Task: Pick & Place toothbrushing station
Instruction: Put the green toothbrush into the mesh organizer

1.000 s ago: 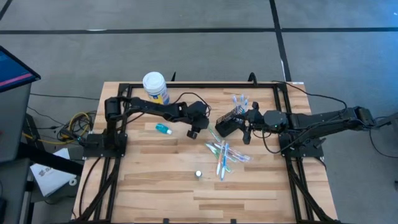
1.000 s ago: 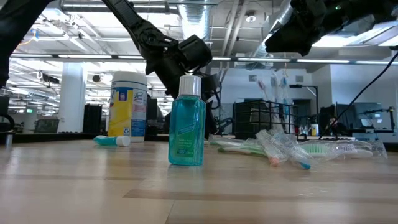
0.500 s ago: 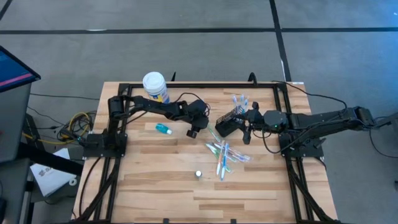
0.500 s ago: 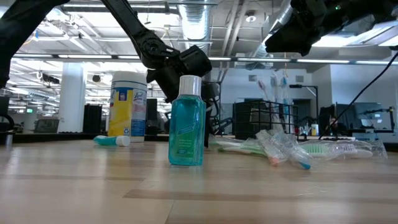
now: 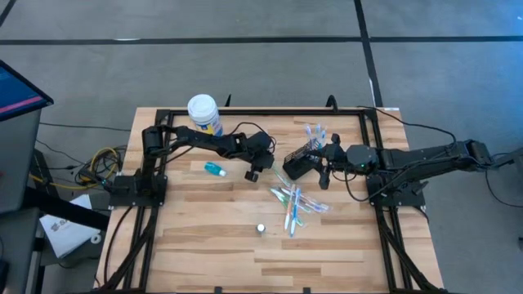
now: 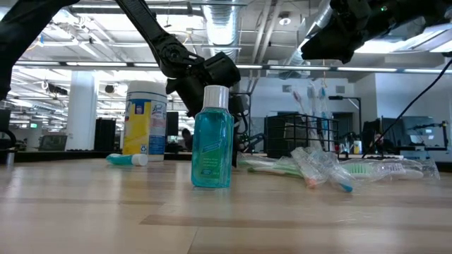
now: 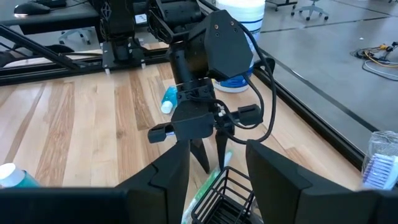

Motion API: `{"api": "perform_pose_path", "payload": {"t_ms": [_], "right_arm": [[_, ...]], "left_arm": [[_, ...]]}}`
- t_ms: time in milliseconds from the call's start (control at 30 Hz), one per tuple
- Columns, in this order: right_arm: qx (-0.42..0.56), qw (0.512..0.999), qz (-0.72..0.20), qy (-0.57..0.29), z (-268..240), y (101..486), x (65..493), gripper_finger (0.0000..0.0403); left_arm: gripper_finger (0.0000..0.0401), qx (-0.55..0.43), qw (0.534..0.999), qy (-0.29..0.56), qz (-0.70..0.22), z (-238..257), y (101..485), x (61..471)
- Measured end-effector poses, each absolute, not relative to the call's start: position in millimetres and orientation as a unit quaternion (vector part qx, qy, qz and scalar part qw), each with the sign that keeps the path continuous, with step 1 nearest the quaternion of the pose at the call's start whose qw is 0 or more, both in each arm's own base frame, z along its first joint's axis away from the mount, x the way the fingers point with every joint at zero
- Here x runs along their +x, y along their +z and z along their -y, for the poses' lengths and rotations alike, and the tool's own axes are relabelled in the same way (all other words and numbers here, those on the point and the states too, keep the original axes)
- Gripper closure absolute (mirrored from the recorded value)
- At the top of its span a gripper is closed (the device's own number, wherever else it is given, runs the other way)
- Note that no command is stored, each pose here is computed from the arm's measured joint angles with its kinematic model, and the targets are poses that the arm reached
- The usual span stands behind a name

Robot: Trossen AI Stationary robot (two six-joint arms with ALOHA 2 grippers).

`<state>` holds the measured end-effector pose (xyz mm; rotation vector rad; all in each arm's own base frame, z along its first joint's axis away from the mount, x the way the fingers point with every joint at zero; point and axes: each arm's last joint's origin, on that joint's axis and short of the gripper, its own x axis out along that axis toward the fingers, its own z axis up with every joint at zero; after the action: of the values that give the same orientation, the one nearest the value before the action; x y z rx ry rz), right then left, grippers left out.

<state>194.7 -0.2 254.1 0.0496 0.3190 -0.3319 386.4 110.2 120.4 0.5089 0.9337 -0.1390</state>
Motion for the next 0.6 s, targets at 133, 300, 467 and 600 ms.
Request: {"api": "perform_pose_path", "payload": {"t_ms": [133,300,467,600], "right_arm": [[0.025,0.973,-0.158,-0.164,0.2,254.1,194.7,0.0255],[0.025,0.973,-0.158,-0.164,0.2,254.0,194.8,0.0255],[0.022,0.971,-0.169,-0.165,0.1,249.9,198.5,0.0255],[0.019,0.969,-0.182,-0.165,-0.2,244.4,203.2,0.0255]], "left_arm": [[0.0345,0.238,0.861,-0.064,-0.445,-109.6,120.4,386.6],[0.0387,0.231,0.864,-0.064,-0.444,-108.9,120.6,386.9],[0.0388,0.217,0.869,-0.085,-0.436,-107.2,120.4,386.8],[0.0391,0.218,0.865,-0.096,-0.442,-102.6,120.1,386.6]]}}
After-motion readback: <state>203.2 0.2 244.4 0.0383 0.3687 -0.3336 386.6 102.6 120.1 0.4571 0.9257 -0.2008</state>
